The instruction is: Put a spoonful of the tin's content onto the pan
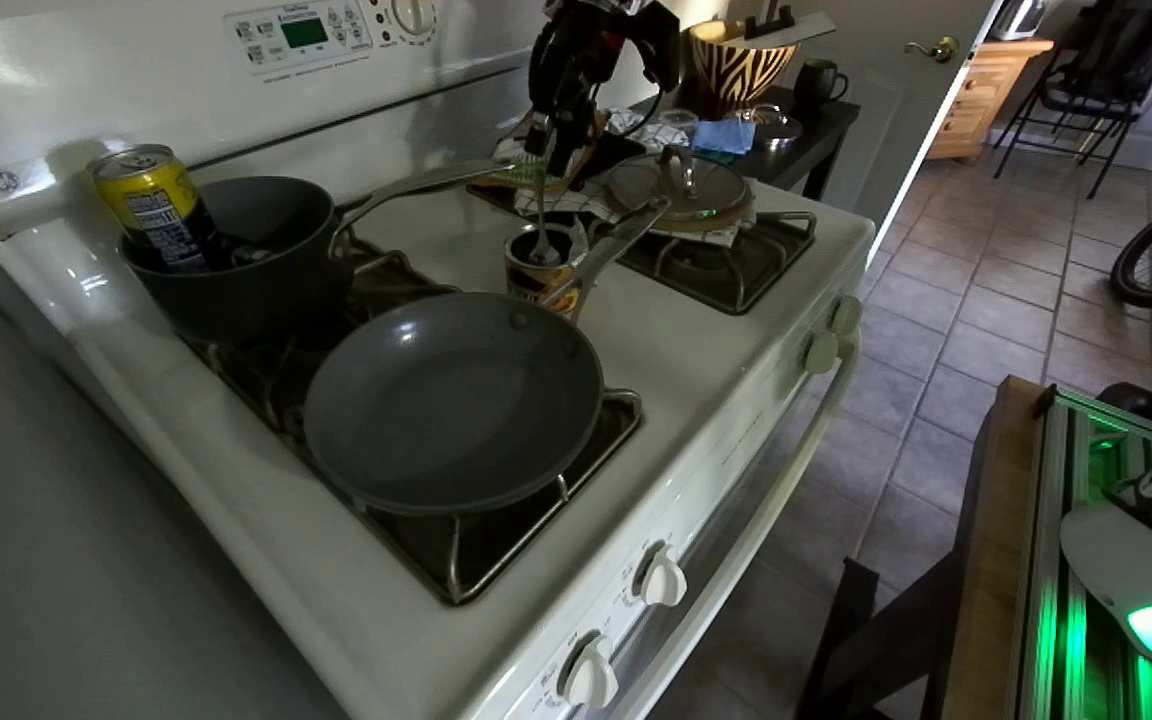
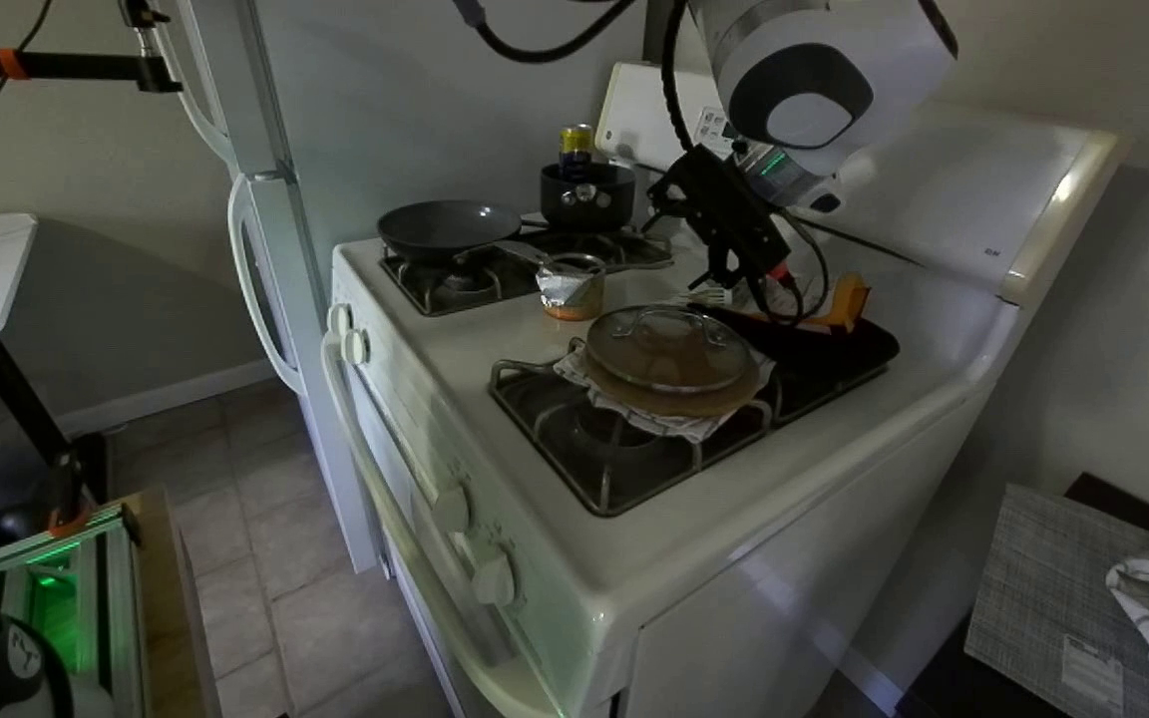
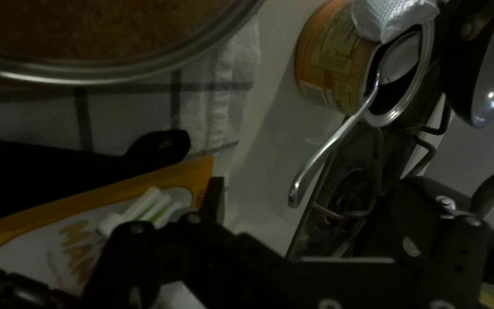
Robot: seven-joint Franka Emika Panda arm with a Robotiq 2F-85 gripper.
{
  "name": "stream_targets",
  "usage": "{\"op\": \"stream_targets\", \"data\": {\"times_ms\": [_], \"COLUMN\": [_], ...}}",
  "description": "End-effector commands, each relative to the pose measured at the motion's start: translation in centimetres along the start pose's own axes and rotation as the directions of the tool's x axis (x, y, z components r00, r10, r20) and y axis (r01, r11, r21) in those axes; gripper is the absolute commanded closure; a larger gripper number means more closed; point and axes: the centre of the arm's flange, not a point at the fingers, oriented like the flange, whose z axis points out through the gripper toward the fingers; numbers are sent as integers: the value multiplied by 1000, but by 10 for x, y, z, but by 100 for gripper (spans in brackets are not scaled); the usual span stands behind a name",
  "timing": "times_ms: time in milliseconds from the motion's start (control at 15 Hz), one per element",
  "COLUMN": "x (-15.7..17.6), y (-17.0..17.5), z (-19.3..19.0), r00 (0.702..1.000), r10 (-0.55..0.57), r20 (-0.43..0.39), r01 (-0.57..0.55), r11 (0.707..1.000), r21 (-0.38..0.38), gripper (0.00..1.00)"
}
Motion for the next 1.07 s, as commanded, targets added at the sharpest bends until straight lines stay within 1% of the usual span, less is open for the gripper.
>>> {"op": "stream_targets", "data": {"times_ms": [0, 67, 200, 333, 400, 467, 533, 667, 733, 933, 1000], "x": [2, 2, 1, 1, 1, 2, 2, 1, 1, 1, 2], "y": [10, 9, 7, 7, 7, 7, 8, 8, 8, 8, 8], "z": [12, 14, 17, 19, 21, 23, 25, 29, 30, 32, 31], "r00": [1000, 1000, 1000, 1000, 999, 999, 998, 997, 997, 996, 997], "r10": [3, 12, 17, 27, 38, 49, 61, 73, 76, 84, 81], "r20": [3, 5, 7, -3, -9, -17, -16, -13, -11, -8, -13], "r01": [-4, -12, -17, -27, -37, -47, -59, -71, -75, -82, -79], "r11": [998, 997, 996, 994, 994, 992, 992, 991, 990, 989, 987], "r21": [58, 71, 86, 103, 108, 114, 114, 117, 119, 125, 138], "gripper": [0, 1, 8, 22, 35, 44, 43, 50, 46, 56, 64]}}
